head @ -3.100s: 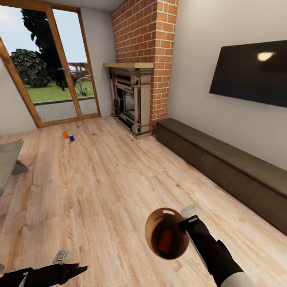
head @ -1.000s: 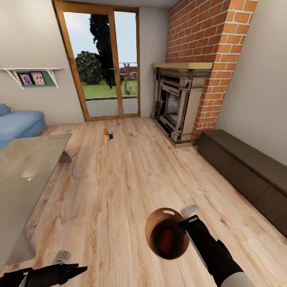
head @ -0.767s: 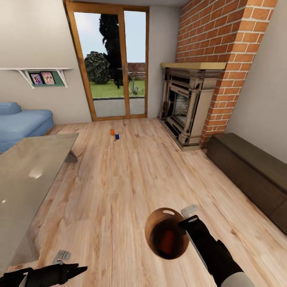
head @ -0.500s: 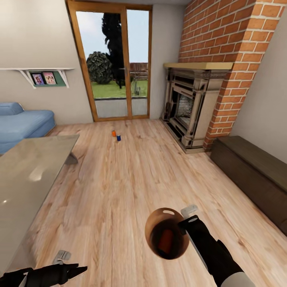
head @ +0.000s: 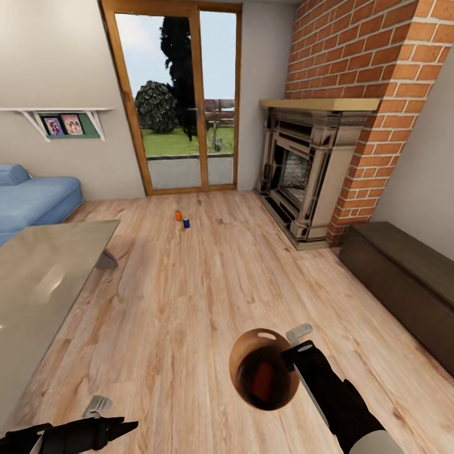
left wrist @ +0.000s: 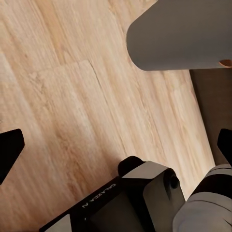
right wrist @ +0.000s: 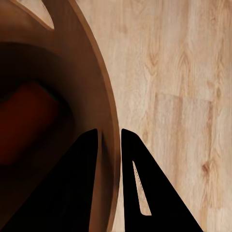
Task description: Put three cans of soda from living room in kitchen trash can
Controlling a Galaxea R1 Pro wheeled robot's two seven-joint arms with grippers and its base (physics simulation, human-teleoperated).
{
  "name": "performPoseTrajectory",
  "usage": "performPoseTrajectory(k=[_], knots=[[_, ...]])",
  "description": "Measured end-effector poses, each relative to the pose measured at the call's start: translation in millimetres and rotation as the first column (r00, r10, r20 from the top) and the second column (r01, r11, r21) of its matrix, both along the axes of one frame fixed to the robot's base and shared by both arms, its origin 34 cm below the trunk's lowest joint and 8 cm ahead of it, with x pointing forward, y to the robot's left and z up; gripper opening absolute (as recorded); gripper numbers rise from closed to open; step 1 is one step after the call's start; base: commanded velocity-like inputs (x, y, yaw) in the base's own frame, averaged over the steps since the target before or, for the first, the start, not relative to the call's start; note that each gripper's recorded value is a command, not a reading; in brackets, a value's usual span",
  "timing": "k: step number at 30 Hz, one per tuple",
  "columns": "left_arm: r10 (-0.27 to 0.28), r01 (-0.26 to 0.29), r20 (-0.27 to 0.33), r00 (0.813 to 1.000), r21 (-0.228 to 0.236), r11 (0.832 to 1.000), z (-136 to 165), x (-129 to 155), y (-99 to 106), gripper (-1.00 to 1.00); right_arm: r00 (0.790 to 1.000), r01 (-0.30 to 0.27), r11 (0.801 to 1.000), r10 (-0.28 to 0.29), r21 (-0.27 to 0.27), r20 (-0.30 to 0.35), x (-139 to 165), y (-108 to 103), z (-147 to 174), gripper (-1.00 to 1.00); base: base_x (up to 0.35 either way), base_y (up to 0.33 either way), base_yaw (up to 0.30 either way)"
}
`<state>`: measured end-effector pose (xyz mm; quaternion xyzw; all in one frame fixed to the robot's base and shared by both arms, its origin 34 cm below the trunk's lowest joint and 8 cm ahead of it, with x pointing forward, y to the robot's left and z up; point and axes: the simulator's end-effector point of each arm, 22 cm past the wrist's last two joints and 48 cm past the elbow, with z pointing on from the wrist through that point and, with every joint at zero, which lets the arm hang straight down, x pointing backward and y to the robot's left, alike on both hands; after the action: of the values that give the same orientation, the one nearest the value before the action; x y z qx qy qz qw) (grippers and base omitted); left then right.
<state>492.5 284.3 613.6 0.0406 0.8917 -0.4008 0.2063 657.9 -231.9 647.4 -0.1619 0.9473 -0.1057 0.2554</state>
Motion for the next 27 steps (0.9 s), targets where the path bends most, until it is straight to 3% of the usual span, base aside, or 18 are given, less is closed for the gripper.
performPoseTrajectory(k=[27], knots=[[0.0,0.0,0.001,1.0,0.0,1.0,0.3,0.3,0.1,1.0,1.0,0.002,1.0,-0.002,0.009,-0.001,0.1,1.6,0.8,-1.0,0.348,0.0,0.0]])
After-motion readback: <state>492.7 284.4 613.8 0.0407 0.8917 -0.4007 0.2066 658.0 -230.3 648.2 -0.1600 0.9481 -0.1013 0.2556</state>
